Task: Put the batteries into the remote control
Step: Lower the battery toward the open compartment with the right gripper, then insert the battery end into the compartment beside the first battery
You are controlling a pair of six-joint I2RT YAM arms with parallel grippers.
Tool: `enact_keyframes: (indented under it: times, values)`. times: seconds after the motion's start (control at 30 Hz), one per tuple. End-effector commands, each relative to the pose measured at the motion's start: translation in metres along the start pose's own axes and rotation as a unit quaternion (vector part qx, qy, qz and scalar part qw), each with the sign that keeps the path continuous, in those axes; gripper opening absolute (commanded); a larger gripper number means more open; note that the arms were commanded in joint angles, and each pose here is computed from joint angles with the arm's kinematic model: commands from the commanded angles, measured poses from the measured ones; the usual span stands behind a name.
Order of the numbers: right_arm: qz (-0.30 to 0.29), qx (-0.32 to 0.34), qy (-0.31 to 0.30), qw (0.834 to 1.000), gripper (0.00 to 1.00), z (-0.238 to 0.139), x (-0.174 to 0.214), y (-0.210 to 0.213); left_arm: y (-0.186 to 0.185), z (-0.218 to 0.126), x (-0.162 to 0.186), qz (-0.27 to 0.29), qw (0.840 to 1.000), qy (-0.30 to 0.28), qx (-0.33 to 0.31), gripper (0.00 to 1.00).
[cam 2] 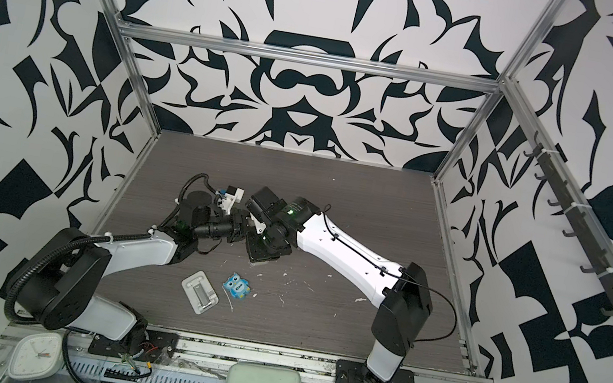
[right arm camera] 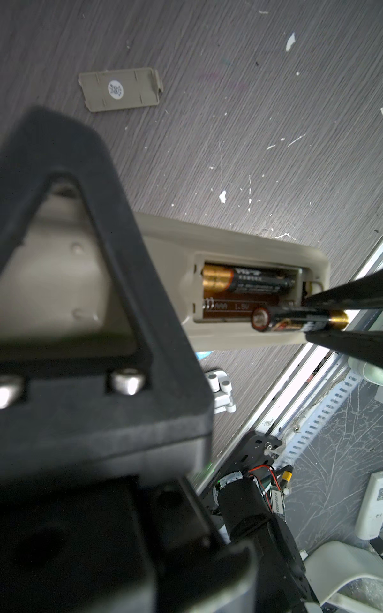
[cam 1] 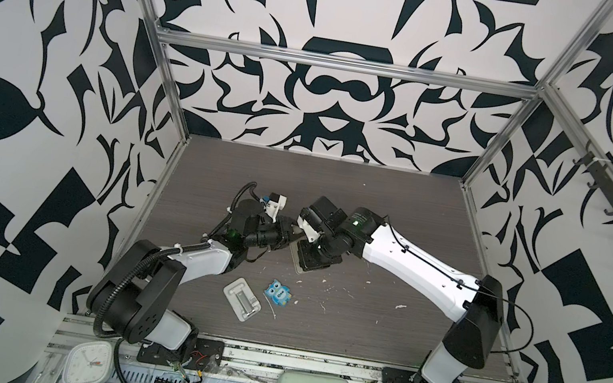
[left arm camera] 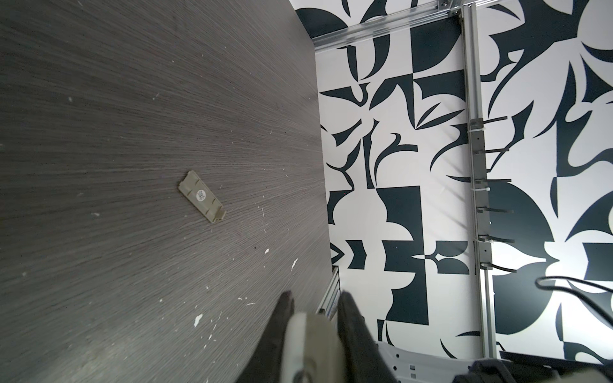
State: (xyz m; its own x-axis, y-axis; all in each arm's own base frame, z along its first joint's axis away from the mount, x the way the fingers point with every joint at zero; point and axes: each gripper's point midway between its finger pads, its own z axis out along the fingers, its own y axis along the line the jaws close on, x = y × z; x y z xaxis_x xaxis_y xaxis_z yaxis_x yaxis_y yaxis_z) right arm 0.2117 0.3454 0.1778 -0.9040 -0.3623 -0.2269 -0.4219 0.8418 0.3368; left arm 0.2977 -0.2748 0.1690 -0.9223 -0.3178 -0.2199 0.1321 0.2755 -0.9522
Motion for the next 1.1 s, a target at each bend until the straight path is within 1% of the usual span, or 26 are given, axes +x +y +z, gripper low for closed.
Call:
enact_keyframes:
  times: [0.0,0.23,0.8,0.9,1.07]
  values:
    - [-0.005,0.015,-0.014,1.0,0.0,-0.008,-0.005,-0.001,-0.01,-0.003,0.006,0.008,1.0,0.008,0.022,0.0]
    - [-0.006,0.02,-0.014,1.0,0.0,-0.006,-0.006,-0.003,-0.012,-0.005,0.009,0.009,1.0,0.009,0.021,0.0]
    - [-0.015,0.0,-0.002,1.0,0.0,-0.003,-0.003,0.008,-0.014,-0.004,0.008,0.014,1.0,0.009,0.02,0.0]
    - [-0.013,0.001,-0.001,1.0,0.02,-0.002,-0.003,0.008,-0.014,-0.003,0.009,0.015,1.0,0.011,0.018,0.0]
    - [-0.011,0.004,0.001,1.0,0.07,-0.001,0.0,0.007,-0.014,-0.004,0.01,0.015,1.0,0.01,0.018,0.0]
